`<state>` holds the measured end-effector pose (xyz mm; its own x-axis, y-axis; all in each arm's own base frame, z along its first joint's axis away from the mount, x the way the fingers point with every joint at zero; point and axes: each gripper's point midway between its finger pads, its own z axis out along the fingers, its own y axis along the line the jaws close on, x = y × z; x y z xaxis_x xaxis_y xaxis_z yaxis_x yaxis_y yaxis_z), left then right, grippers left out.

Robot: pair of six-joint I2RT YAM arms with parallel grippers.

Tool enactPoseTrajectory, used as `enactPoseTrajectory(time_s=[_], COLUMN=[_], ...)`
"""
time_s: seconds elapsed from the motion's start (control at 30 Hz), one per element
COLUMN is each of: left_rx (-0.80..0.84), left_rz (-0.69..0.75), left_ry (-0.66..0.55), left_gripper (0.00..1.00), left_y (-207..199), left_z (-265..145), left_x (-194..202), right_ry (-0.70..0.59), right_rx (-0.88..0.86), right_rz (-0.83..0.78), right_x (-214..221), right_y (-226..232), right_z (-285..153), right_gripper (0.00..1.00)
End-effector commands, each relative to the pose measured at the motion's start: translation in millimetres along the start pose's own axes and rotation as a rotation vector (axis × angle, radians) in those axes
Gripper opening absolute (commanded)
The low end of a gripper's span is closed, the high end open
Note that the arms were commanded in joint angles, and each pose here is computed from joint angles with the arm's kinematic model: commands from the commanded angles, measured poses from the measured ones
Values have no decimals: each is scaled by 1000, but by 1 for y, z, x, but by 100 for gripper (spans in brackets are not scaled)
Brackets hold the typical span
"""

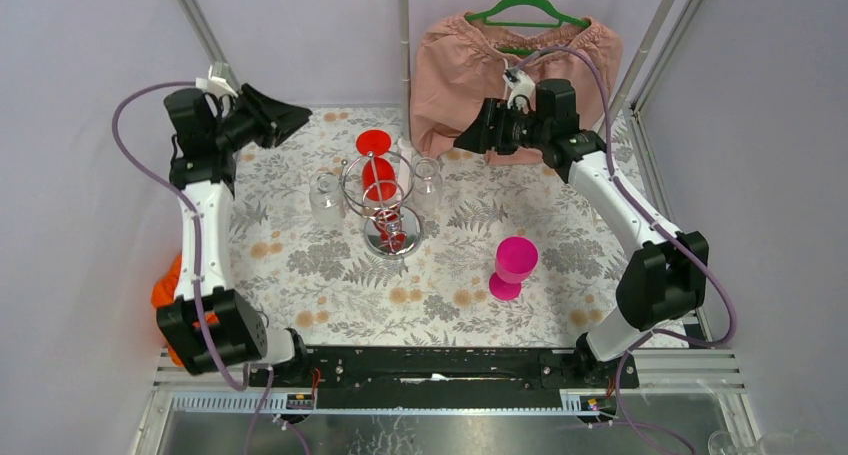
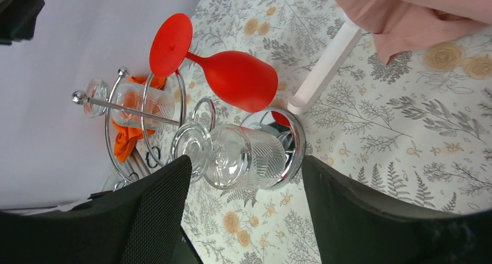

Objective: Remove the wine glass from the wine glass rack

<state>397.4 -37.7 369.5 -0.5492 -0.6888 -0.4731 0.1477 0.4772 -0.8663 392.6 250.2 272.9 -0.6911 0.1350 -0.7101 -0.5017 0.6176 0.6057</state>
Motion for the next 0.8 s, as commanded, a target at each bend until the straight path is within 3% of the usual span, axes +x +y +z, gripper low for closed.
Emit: enactPoseTrajectory(time_s=[0.0, 0.17, 0.47, 0.77], left_rx=[232, 323, 262, 182], left_rz=[-5, 24, -12, 53], left_ry=[66, 79, 99, 73], left_gripper=[38, 39, 39, 40], left_y=[-34, -53, -27, -31], left_z=[-18, -42, -48, -56], left_x=[34, 63, 92, 91], right_ry=[-50, -34, 4, 51], right_rx=[-141, -203, -315, -334], right_rz=[-27, -3, 85, 121], right_x=[-10, -4, 8, 25], right_y=[32, 33, 40, 35], right_z=[-8, 0, 8, 24], right_gripper=[76, 70, 64, 60])
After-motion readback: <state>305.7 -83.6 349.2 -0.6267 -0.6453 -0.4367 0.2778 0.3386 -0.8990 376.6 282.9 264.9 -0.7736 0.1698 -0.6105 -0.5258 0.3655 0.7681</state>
